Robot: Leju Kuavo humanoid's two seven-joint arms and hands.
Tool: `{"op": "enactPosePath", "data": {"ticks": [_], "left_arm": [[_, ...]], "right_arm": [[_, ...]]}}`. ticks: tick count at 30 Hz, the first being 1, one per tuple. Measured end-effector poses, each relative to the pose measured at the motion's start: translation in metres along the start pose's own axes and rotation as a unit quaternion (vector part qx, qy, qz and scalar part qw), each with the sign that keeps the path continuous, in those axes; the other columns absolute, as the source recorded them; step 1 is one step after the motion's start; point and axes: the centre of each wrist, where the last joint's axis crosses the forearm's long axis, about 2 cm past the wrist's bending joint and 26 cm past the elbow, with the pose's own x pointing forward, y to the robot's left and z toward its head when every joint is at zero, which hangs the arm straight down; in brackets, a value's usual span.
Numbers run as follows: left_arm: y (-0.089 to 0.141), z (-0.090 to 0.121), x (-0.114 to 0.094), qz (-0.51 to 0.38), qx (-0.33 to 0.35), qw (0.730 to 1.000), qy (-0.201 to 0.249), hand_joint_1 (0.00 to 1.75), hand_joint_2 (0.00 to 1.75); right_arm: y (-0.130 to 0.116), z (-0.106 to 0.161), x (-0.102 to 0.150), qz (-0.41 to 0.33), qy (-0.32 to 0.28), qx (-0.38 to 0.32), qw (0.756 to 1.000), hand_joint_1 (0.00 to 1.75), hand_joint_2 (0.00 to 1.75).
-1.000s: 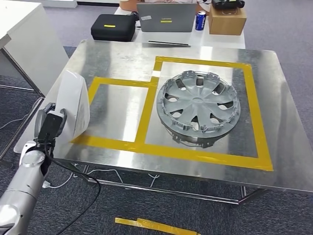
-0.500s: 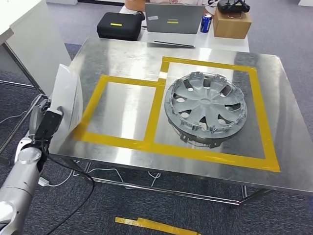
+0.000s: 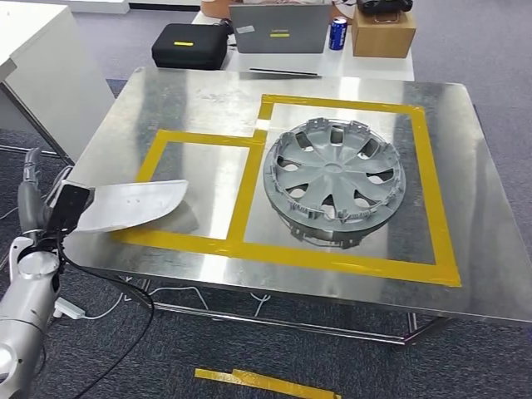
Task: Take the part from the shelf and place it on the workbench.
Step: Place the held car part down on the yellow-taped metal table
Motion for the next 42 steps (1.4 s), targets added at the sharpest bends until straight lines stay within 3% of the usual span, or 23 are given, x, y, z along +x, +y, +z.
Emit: {"op": "enactPosePath", "data": {"ticks": [11,15,23,27,33,42], "left_arm": [[0.017,-0.002,-0.006,-0.051,0.043,0.997,-0.03,0.0,1.75],[0.017,-0.002,-0.006,-0.055,0.053,0.996,-0.038,0.0,0.0],[0.017,-0.002,-0.006,-0.041,0.072,0.996,-0.036,0.0,0.0],[0.015,-0.006,0.001,0.018,0.095,0.995,-0.023,0.0,0.0],[0.001,-0.021,0.037,0.155,0.133,0.979,-0.008,0.0,0.0],[-0.008,-0.034,0.091,0.205,0.142,0.965,-0.083,0.0,0.0]], "right_arm": [[0.0,0.001,-0.002,0.0,-0.005,0.004,1.0,0.0,0.0],[-0.001,0.001,-0.003,0.0,-0.008,0.007,1.0,0.0,0.0],[-0.002,0.001,-0.003,0.001,-0.011,0.009,1.0,0.0,0.0],[-0.002,0.002,-0.004,0.004,-0.009,0.011,1.0,0.0,0.0],[-0.002,0.001,-0.004,0.009,-0.005,0.007,1.0,0.0,0.0],[0.002,0.001,-0.001,0.009,-0.002,0.009,1.0,0.0,0.0]]}}
